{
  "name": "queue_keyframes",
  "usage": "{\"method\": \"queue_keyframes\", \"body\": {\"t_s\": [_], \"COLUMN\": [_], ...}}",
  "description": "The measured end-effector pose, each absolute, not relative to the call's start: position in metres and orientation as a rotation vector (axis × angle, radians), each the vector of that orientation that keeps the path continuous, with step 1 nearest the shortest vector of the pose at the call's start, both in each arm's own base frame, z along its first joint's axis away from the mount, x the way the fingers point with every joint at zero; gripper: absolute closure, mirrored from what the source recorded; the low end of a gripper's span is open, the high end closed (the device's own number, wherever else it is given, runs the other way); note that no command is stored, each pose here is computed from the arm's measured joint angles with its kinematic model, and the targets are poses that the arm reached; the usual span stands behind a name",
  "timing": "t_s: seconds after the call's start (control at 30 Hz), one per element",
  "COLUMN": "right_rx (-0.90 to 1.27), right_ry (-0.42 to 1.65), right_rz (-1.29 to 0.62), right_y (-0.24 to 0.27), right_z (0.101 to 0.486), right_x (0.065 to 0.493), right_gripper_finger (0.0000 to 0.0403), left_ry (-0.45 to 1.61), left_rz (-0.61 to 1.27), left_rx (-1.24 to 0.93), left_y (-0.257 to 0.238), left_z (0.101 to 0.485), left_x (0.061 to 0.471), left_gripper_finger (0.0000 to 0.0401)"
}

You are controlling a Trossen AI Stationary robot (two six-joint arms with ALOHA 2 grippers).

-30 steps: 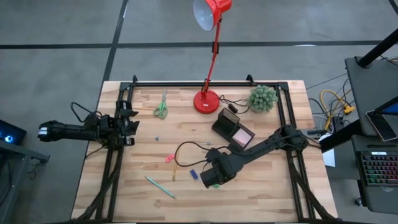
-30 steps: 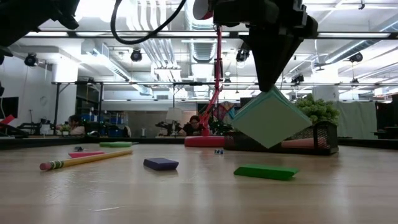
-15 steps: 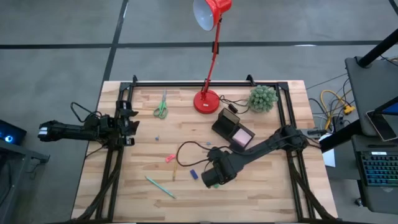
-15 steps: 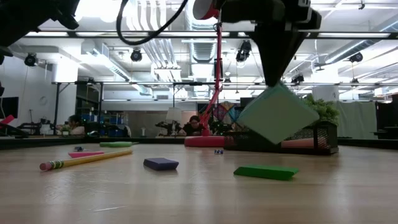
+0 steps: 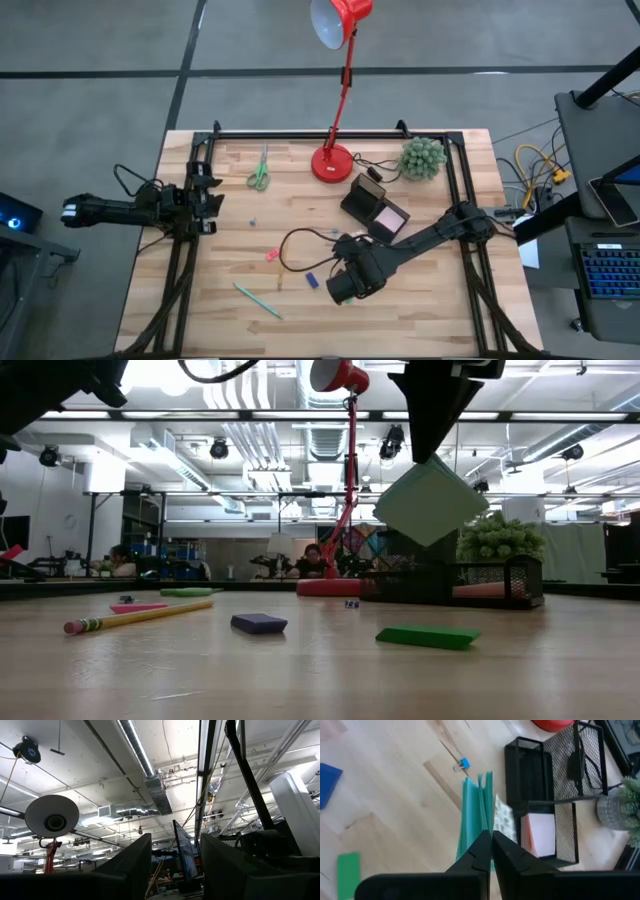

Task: Pick and place office supplies into organizer
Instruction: Put the blue sticky note into the desk organizer

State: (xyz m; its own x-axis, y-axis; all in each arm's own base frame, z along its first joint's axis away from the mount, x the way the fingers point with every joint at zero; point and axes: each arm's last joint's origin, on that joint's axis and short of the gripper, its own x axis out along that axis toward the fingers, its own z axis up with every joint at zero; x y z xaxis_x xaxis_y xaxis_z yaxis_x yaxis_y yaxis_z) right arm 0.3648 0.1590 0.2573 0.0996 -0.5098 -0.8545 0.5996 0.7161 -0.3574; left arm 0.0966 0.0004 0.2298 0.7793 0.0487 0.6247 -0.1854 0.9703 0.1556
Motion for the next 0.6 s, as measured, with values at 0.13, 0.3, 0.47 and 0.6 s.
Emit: {"method": "queue_keyframes", "body": {"t_s": [0.13,0.3,0.47,0.6], "right_rx": [0.053,0.025,-0.04,-0.093], "right_ry": [1.221,1.233,1.268,1.281], "right_rz": [-0.814,-0.807,-0.799,-0.8], "right_y": [0.158,0.158,0.16,0.162], "right_z": [0.257,0.255,0.246,0.238], "right_x": [0.364,0.362,0.355,0.351], "right_gripper_finger": [0.0394,0.0394,0.0394,0.0394], "left_ry": [-0.666,-0.666,-0.666,-0.666], "left_rz": [0.128,0.128,0.128,0.128], "left_rx": [0.214,0.214,0.214,0.214], "left_y": [0.0,0.0,0.0,0.0], "left_z": [0.23,0.23,0.23,0.23], "left_x": [0.097,0.097,0.097,0.097], "left_gripper_finger": [0.0245,0.0245,0.0245,0.0245]}}
